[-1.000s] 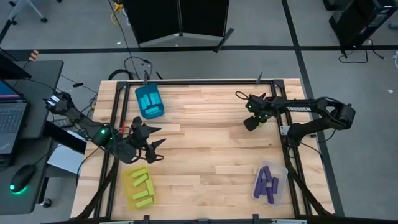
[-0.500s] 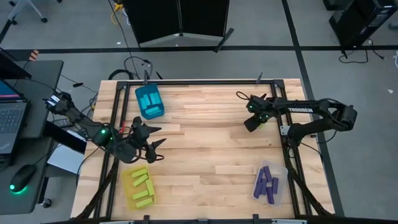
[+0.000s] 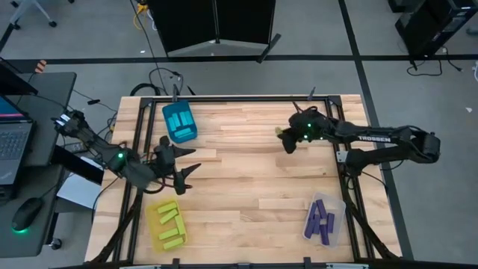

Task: Sort blocks
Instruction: Put the green block into the yellow bin

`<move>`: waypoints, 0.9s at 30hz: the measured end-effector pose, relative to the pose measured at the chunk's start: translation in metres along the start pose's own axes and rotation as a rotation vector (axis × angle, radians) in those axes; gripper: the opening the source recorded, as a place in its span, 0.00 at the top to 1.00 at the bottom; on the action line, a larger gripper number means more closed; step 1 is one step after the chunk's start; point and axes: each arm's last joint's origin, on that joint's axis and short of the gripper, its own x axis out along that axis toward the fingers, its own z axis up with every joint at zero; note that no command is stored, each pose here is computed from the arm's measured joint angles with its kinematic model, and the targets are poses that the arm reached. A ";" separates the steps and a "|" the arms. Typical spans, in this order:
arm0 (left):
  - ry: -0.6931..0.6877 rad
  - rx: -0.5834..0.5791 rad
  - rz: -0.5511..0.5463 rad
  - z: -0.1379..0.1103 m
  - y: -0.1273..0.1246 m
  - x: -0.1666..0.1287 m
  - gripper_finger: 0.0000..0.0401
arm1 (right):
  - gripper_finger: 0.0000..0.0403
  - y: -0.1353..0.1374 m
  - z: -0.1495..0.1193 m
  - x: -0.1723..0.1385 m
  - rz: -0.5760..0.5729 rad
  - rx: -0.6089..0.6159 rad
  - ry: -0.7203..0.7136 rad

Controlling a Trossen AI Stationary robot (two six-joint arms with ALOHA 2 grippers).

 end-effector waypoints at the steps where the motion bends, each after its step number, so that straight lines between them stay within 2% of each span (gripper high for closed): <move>1: -0.025 0.000 -0.008 0.004 0.000 -0.001 0.38 | 0.71 0.006 0.004 0.000 0.050 -0.017 -0.049; 6: -0.140 0.013 -0.037 0.024 0.008 -0.011 0.38 | 0.71 0.044 0.023 0.001 0.310 -0.108 -0.307; 9: -0.202 0.030 -0.031 0.035 0.016 -0.019 0.38 | 0.71 0.066 0.022 0.007 0.398 -0.146 -0.388; 14: -0.273 0.013 -0.015 0.048 0.032 -0.032 0.38 | 0.71 0.099 0.009 0.030 0.521 -0.176 -0.479; 18: -0.292 -0.020 0.013 0.052 0.041 -0.038 0.38 | 0.71 0.129 0.003 0.052 0.590 -0.190 -0.497; 27: -0.304 -0.041 0.018 0.054 0.045 -0.041 0.38 | 0.71 0.220 0.022 0.099 0.808 -0.376 -0.553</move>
